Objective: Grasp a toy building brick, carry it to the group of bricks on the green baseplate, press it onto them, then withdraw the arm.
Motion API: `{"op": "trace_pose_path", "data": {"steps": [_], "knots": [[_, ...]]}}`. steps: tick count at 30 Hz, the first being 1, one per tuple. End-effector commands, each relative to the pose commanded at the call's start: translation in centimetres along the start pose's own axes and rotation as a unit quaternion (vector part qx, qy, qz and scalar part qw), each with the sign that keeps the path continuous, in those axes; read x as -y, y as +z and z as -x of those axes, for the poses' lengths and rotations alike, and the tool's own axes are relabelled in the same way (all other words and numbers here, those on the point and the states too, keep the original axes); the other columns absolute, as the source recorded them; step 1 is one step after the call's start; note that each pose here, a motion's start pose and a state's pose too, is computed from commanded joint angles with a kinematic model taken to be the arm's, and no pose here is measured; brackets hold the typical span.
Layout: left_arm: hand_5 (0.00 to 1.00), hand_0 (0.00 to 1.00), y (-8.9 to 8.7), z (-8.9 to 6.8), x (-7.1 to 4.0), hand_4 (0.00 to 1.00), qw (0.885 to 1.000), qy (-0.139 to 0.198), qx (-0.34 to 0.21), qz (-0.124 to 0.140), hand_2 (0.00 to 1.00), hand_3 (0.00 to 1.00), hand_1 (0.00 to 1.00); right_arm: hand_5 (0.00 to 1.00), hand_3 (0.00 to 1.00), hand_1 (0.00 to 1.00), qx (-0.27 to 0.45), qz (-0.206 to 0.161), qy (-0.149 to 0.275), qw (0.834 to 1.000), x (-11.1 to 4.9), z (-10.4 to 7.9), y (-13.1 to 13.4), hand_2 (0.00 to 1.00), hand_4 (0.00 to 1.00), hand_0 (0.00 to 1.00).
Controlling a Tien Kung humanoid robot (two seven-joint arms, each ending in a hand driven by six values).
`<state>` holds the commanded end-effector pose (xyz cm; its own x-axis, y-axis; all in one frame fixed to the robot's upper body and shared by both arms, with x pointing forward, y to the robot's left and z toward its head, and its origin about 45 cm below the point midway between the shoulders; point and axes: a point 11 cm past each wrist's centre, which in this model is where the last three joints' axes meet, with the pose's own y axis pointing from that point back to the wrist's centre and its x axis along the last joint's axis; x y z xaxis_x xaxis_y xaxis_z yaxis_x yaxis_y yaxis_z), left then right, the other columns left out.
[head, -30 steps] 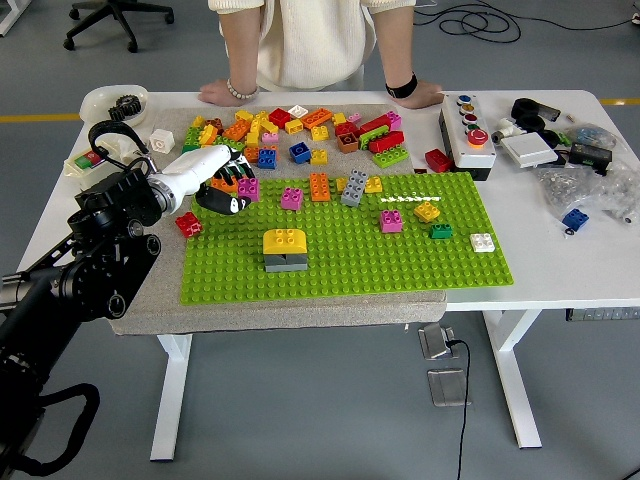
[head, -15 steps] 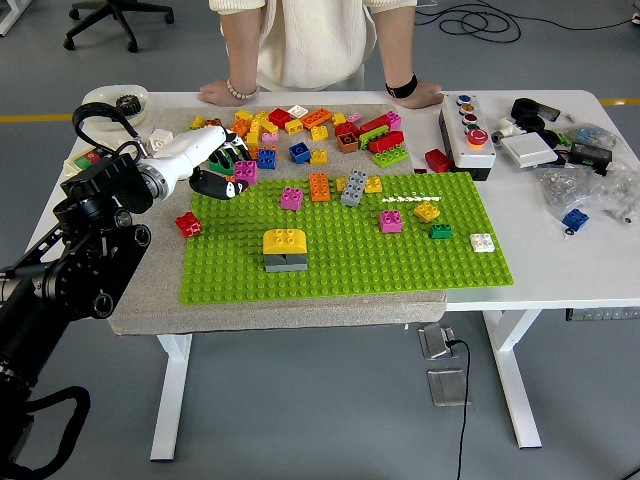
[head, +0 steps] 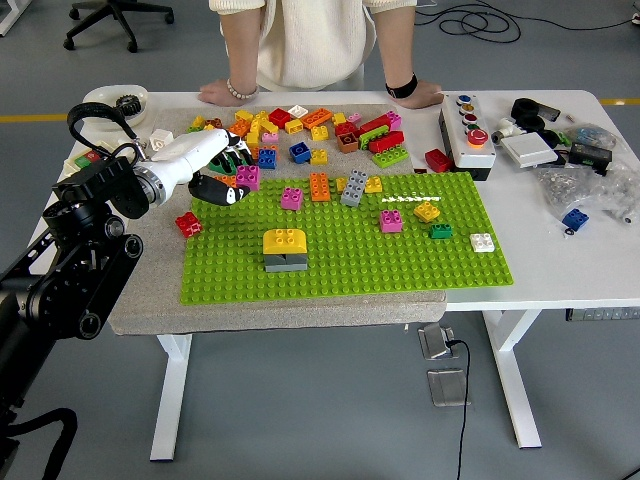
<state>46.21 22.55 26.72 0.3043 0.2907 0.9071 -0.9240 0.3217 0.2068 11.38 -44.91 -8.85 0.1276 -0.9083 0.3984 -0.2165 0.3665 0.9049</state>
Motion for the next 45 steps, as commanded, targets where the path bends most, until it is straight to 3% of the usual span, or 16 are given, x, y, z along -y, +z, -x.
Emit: {"op": "trace_pose_path", "data": {"steps": [10, 21, 34, 45], "knots": [[0.066, 0.589, 1.6, 0.8, -1.9, 0.618, 1.000, -0.008, 0.007, 0.006, 0.555, 0.554, 0.560, 0.520, 0.635, 0.646, 0.000, 0.000, 0.003, 1.000, 0.0, -0.4, 0.1, 0.682, 0.845, 0.745], [0.080, 0.589, 2.6, 2.1, -2.9, 0.617, 1.000, -0.020, 0.006, 0.003, 0.556, 0.556, 0.561, 0.520, 0.634, 0.646, -0.005, 0.001, 0.005, 1.000, 0.0, -0.6, 0.1, 0.682, 0.845, 0.745], [0.092, 0.587, 3.4, 3.2, -3.5, 0.614, 0.999, -0.033, 0.009, 0.000, 0.554, 0.553, 0.560, 0.520, 0.634, 0.646, -0.009, 0.001, 0.006, 1.000, 0.0, -0.7, 0.2, 0.682, 0.845, 0.745], [0.102, 0.587, 4.6, 3.9, -3.2, 0.610, 0.999, -0.040, 0.014, 0.004, 0.554, 0.554, 0.560, 0.520, 0.634, 0.646, -0.008, 0.000, 0.007, 1.000, 0.0, -0.8, 0.0, 0.682, 0.844, 0.745]]}}
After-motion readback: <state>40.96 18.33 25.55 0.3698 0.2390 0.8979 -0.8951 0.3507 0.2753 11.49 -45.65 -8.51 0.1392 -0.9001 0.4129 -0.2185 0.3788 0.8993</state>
